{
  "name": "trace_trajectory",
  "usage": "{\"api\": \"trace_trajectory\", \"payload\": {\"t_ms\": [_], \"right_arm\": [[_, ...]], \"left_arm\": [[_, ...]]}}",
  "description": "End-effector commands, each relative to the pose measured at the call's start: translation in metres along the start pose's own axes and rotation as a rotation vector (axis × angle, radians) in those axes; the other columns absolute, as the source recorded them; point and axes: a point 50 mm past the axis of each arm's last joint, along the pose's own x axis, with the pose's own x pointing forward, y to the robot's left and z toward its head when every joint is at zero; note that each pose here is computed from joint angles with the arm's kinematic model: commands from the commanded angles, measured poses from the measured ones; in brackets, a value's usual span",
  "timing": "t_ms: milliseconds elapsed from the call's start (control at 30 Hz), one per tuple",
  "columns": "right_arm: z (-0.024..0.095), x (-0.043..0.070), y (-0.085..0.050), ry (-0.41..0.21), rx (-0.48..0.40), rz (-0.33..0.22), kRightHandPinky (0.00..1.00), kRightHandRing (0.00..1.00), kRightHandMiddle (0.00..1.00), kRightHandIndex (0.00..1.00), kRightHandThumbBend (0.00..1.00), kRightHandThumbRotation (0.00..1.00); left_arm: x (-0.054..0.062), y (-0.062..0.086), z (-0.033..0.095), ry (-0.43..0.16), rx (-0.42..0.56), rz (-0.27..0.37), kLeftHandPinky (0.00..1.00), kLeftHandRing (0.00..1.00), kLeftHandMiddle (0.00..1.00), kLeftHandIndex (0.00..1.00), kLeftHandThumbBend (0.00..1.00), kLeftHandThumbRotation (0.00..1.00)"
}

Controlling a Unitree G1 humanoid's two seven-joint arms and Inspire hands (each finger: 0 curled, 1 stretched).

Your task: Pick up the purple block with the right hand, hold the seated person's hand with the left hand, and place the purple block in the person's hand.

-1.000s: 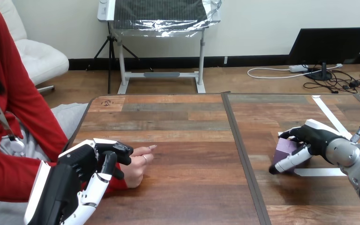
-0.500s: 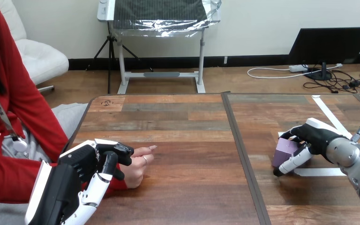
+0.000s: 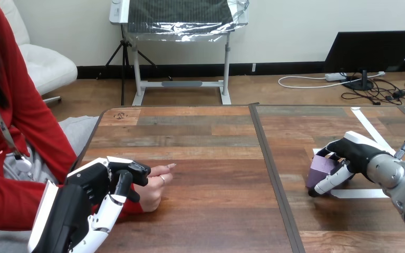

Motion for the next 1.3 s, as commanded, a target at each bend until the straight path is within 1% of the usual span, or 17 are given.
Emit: {"api": "trace_trajectory", "payload": {"t_ms": [0, 200, 300, 500, 733, 933, 1000, 1167, 1267], "right_arm": [[0.015, 0.001, -0.009, -0.051, -0.020, -0.033, 0.65, 0.66, 0.70, 0.72, 0.78, 0.00], [0.016, 0.001, -0.008, -0.048, -0.031, -0.041, 0.64, 0.65, 0.69, 0.70, 0.76, 0.00], [0.016, 0.002, -0.007, -0.040, -0.051, -0.050, 0.64, 0.65, 0.69, 0.69, 0.76, 0.00], [0.016, 0.002, -0.005, -0.042, -0.057, -0.057, 0.65, 0.67, 0.69, 0.68, 0.75, 0.00], [0.017, 0.003, -0.001, -0.045, -0.098, -0.076, 0.66, 0.68, 0.68, 0.65, 0.75, 0.00], [0.018, 0.003, 0.001, -0.042, -0.086, -0.090, 0.67, 0.69, 0.67, 0.62, 0.75, 0.00], [0.018, 0.004, 0.002, -0.045, -0.073, -0.095, 0.65, 0.66, 0.65, 0.61, 0.75, 0.00], [0.019, 0.004, 0.003, -0.045, -0.062, -0.099, 0.53, 0.55, 0.58, 0.58, 0.74, 0.00], [0.020, 0.004, 0.004, -0.046, -0.057, -0.097, 0.49, 0.52, 0.56, 0.57, 0.74, 0.00]], "left_arm": [[0.013, 0.005, 0.015, -0.092, 0.022, 0.008, 0.46, 0.59, 0.62, 0.53, 0.32, 0.67], [0.012, 0.005, 0.015, -0.086, 0.023, 0.012, 0.46, 0.60, 0.62, 0.53, 0.35, 0.68], [0.012, 0.006, 0.015, -0.088, 0.030, 0.012, 0.46, 0.60, 0.62, 0.53, 0.35, 0.68], [0.012, 0.006, 0.015, -0.087, 0.029, 0.010, 0.47, 0.60, 0.62, 0.53, 0.33, 0.69], [0.012, 0.006, 0.015, -0.079, 0.030, 0.015, 0.47, 0.60, 0.62, 0.53, 0.32, 0.69], [0.012, 0.006, 0.016, -0.079, 0.036, 0.017, 0.47, 0.59, 0.61, 0.52, 0.32, 0.68], [0.012, 0.007, 0.016, -0.078, 0.038, 0.018, 0.47, 0.59, 0.61, 0.52, 0.32, 0.68], [0.012, 0.007, 0.015, -0.076, 0.031, 0.018, 0.47, 0.59, 0.61, 0.52, 0.30, 0.67], [0.013, 0.007, 0.015, -0.078, 0.032, 0.017, 0.47, 0.59, 0.61, 0.52, 0.30, 0.67]]}}
